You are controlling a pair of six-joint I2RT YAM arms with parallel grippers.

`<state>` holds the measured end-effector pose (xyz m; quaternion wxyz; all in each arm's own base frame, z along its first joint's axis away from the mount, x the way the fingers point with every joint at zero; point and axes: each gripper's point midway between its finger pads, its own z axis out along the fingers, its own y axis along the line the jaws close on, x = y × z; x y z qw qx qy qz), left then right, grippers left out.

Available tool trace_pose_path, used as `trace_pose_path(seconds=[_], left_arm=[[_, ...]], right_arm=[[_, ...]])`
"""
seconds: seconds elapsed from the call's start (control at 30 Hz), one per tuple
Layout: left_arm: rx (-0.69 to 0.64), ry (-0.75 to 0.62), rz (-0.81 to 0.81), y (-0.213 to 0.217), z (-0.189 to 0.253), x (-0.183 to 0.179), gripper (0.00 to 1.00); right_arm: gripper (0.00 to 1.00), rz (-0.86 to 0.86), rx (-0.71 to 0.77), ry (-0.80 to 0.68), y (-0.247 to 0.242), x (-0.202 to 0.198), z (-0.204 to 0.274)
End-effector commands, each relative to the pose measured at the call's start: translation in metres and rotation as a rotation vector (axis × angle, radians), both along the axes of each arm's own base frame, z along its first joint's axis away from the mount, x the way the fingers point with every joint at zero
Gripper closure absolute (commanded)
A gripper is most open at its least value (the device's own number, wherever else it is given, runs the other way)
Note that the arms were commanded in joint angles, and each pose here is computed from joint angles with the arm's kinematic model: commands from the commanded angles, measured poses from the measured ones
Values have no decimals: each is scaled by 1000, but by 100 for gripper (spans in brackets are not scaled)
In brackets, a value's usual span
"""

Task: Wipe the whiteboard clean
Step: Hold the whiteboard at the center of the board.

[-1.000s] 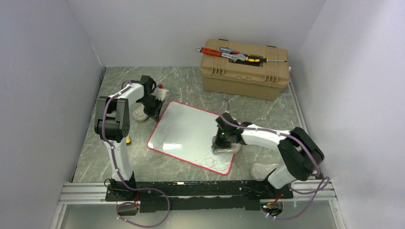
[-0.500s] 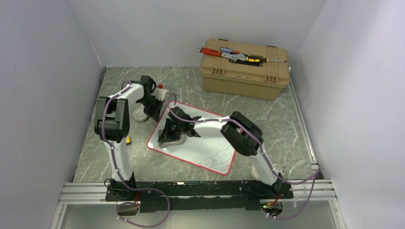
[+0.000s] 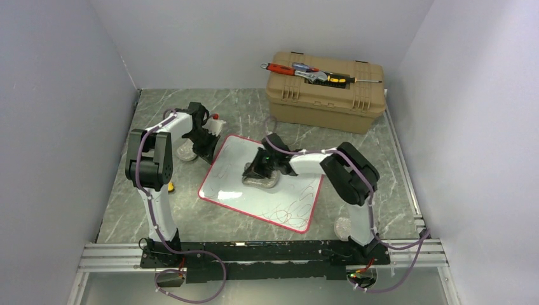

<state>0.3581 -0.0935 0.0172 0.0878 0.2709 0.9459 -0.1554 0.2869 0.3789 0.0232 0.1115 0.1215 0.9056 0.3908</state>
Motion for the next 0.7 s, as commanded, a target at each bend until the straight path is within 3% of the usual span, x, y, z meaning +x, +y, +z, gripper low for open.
trace_pose_path(seconds=[0.0,0.07,0.13,0.33,0.43,0.53,0.67], left_arm=[[1,52,-23,-4,-13,-13,96],[3,55,-23,-3,-13,-12,96],[3,52,-24,-3,-12,-11,96],[2,51,-31,-3,-11,-13,96],[4,46,-34,-3,-10,-12,96],[1,45,-32,-4,-10,-11,96],[-2,52,-28,-4,-12,-12,96]], right_arm=[[100,201,-116,28,52,-43,-42],[100,285,-94,34,82,-57,-42],[100,292,-138,44,81,-57,-49],[100,-31,-267,-45,-23,40,-34],[100,-127,-289,-57,-57,62,-32],[100,-56,-278,-22,-31,52,-48],[100,158,-197,-10,54,19,-53]])
